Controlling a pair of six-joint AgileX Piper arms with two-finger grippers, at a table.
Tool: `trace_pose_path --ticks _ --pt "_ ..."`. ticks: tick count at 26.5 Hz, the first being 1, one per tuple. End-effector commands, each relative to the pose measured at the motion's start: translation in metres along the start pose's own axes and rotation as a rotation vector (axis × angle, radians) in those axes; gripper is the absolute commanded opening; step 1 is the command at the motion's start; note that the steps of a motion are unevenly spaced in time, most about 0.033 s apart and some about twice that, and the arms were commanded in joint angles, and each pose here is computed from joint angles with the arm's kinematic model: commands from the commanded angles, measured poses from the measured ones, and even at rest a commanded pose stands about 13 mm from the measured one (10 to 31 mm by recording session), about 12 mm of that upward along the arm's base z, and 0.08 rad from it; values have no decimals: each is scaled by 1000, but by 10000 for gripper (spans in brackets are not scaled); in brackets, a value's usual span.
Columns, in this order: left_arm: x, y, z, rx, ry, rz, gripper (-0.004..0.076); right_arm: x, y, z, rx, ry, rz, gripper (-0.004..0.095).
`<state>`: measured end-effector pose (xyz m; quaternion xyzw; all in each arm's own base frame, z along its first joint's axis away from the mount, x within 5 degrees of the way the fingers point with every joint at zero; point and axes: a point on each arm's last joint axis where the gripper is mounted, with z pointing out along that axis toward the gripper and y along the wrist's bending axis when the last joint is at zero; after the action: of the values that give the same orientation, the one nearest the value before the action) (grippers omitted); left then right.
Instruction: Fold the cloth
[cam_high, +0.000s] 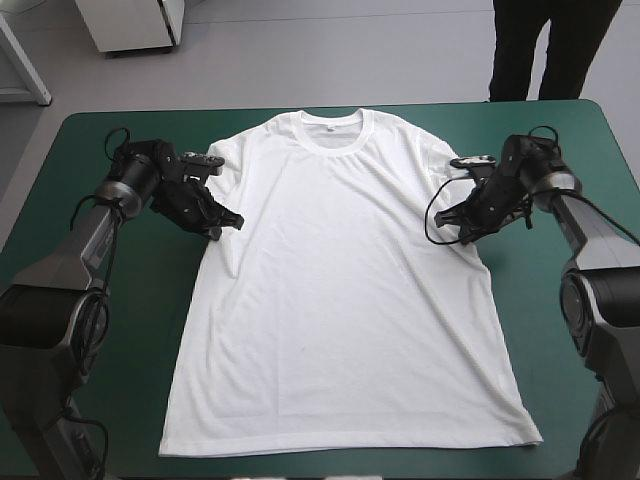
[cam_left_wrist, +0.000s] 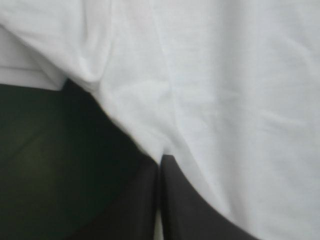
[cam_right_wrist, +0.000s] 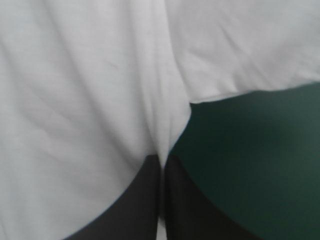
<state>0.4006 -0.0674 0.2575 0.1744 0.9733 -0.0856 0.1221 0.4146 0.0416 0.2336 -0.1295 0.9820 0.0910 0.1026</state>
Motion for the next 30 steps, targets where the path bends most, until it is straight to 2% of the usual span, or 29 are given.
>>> trace_pose_path --ticks 1,6,11,14,18,23,26,30 --pt "-2 -13 -75 -54 -165 38 -9 7 -13 -77 29 -199 50 -15" --pt "15 -24 -132 -107 -284 50 -9 23 -28 -135 17 -380 133 -15" --pt "44 -36 -195 -205 -426 89 -9 35 -14 -194 45 -545 109 -15" --pt "76 -47 -250 -309 -614 115 -9 45 8 -253 52 -744 64 -15" --pt "92 -55 -296 -411 -833 139 -9 59 31 -316 85 -972 8 -15" --pt "91 -61 -330 -452 -993 156 -9 64 45 -348 50 -1102 -32 -15" --pt "76 -59 -338 -477 -1094 167 -9 62 45 -357 74 -1179 -33 -15" --pt "46 -52 -328 -480 -1122 170 -9 48 36 -356 111 -1248 -31 -15"
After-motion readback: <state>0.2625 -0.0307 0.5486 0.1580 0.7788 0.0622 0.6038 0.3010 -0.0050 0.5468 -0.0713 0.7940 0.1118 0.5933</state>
